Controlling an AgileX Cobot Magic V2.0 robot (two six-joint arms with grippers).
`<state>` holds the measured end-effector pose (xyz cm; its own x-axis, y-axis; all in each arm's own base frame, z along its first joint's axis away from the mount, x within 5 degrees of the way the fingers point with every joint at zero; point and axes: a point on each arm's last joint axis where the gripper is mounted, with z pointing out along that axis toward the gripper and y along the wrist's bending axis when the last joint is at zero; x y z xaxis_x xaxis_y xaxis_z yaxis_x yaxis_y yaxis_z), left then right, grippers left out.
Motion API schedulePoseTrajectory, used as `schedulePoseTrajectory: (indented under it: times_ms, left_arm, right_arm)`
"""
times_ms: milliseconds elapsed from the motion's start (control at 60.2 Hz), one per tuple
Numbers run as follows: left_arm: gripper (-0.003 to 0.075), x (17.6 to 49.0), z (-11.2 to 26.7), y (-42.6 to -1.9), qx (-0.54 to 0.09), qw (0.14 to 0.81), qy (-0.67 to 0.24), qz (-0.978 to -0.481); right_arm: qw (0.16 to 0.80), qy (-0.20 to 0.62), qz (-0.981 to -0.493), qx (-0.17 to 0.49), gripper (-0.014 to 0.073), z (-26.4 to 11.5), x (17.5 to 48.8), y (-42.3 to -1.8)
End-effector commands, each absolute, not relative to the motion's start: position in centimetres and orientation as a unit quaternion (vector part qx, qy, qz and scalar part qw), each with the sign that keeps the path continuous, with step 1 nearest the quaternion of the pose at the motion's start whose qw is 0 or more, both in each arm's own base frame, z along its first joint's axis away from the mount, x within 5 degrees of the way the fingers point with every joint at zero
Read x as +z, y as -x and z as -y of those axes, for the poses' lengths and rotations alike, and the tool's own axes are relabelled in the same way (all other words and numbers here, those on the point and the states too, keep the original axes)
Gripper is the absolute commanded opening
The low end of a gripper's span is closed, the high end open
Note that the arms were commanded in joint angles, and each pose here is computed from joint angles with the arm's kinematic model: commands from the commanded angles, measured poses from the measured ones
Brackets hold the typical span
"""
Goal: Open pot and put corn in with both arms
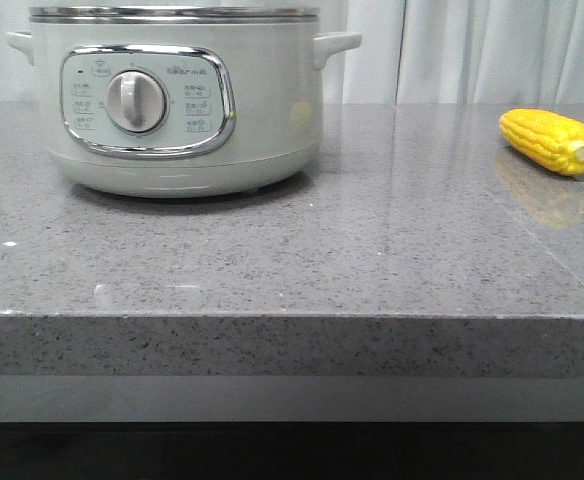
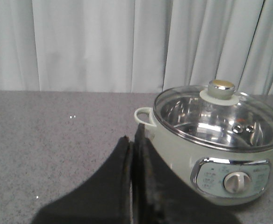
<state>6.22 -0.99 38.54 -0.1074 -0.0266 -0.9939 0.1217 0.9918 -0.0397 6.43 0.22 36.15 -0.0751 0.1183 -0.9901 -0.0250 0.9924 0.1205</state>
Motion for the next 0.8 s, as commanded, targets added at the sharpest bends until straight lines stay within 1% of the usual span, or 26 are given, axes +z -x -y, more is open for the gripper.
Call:
schedulePoseTrajectory:
  times_ms: [0, 166, 316, 482, 615, 682, 731, 748, 781]
  left_arm:
    - [-0.002, 39.8, 1.0, -7.4, -0.055, 0.676, -0.031, -0.734]
    - [-0.002, 39.4, 1.1, -8.8, -0.056, 0.657, -0.029, -0.751]
    - [-0.002, 39.1, 1.1, -9.7, -0.055, 0.648, -0.029, -0.759]
    - [-0.002, 38.8, 1.2, -10.5, -0.055, 0.636, -0.028, -0.769]
    - [-0.002, 38.4, 1.2, -11.3, -0.055, 0.626, -0.028, -0.777]
    - [-0.0003, 38.3, 1.2, -11.7, -0.055, 0.622, -0.027, -0.781]
    - [0.0039, 38.2, 1.3, -12.0, -0.054, 0.619, -0.027, -0.783]
    - [0.0067, 38.2, 1.3, -12.0, -0.054, 0.619, -0.027, -0.783]
    - [0.0108, 38.1, 1.3, -12.2, -0.054, 0.617, -0.027, -0.784]
  right_arm:
    - [0.678, -0.029, -0.733, 0.05, -0.0068, -0.3, 37.7, -7.9]
    - [0.638, -0.03, -0.768, 0.046, -0.0068, -0.4, 36.7, -10.4]
    - [0.61, -0.031, -0.791, 0.044, -0.0068, -0.4, 35.9, -12.0]
    - [0.578, -0.032, -0.814, 0.042, -0.0068, -0.5, 35.0, -13.3]
    - [0.565, -0.032, -0.823, 0.04, -0.0061, -0.5, 34.6, -13.8]
    - [0.563, -0.031, -0.825, 0.04, -0.0022, -0.5, 34.6, -13.7]
    - [0.563, -0.031, -0.825, 0.04, 0.0038, -0.5, 34.6, -13.7]
    - [0.563, -0.031, -0.825, 0.04, 0.0061, -0.5, 34.6, -13.7]
    - [0.563, -0.031, -0.825, 0.04, 0.0127, -0.5, 34.6, -13.7]
